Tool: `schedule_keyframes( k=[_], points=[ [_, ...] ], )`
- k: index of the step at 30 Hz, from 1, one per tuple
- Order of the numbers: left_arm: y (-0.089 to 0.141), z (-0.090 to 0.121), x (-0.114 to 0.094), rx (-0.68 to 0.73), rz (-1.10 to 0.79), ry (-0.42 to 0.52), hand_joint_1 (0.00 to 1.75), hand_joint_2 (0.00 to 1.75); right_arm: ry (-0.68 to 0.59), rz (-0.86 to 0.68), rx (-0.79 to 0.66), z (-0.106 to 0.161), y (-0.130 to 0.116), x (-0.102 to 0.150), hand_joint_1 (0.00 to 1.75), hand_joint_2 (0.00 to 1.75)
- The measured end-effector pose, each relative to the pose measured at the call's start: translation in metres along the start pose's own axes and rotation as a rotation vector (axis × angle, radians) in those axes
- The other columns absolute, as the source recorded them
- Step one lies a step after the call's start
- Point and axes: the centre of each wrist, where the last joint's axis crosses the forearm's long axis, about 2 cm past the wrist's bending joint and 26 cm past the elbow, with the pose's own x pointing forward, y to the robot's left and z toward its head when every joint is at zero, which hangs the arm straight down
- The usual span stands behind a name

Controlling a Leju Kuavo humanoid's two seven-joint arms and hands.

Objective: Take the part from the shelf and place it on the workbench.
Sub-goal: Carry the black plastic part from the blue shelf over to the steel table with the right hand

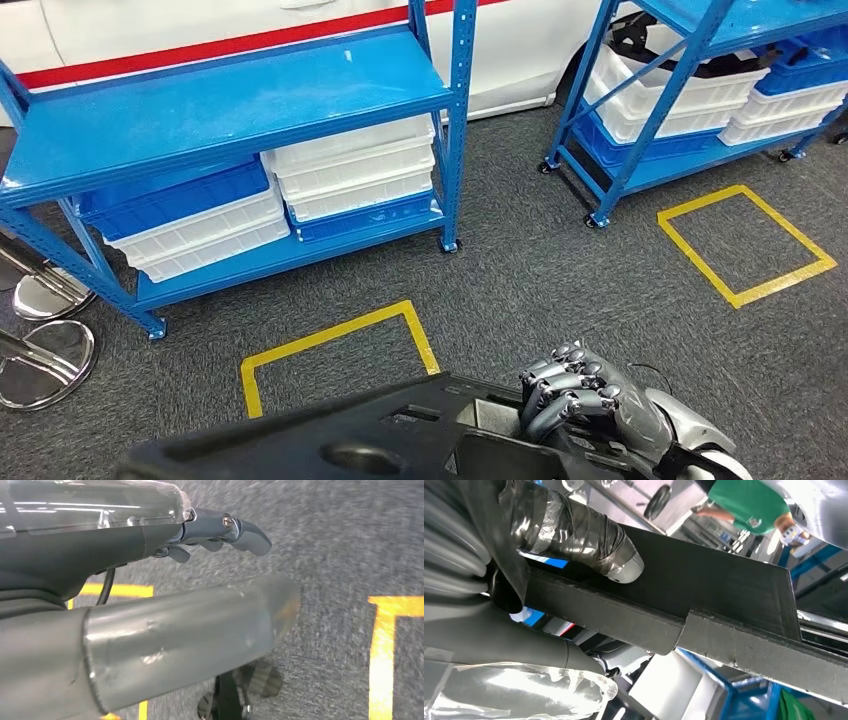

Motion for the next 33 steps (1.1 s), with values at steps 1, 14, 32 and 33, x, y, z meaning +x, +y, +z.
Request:
schedule_keyframes(
  k=[1,14,32,33],
  points=[
    [0.001,0.0,-0.001,0.001,-0.004,-0.005,0.0,0.0,-0.003,0.002,-0.002,-0.001,0.0,-0.001,1.75,1.75],
    [0.005,-0.001,0.002,0.018,-0.025,-0.021,0.0,0.0,-0.01,0.019,-0.031,-0.01,0.01,-0.009,1.75,1.75],
    [-0.001,0.0,0.0,0.01,-0.025,-0.039,0.0,0.0,0.026,-0.027,-0.02,-0.006,0.015,-0.014,1.75,1.75],
    [0.0,0.0,-0.002,0.01,-0.026,-0.037,0.0,0.0,0.027,-0.029,-0.02,-0.006,0.015,-0.014,1.75,1.75]
  ],
)
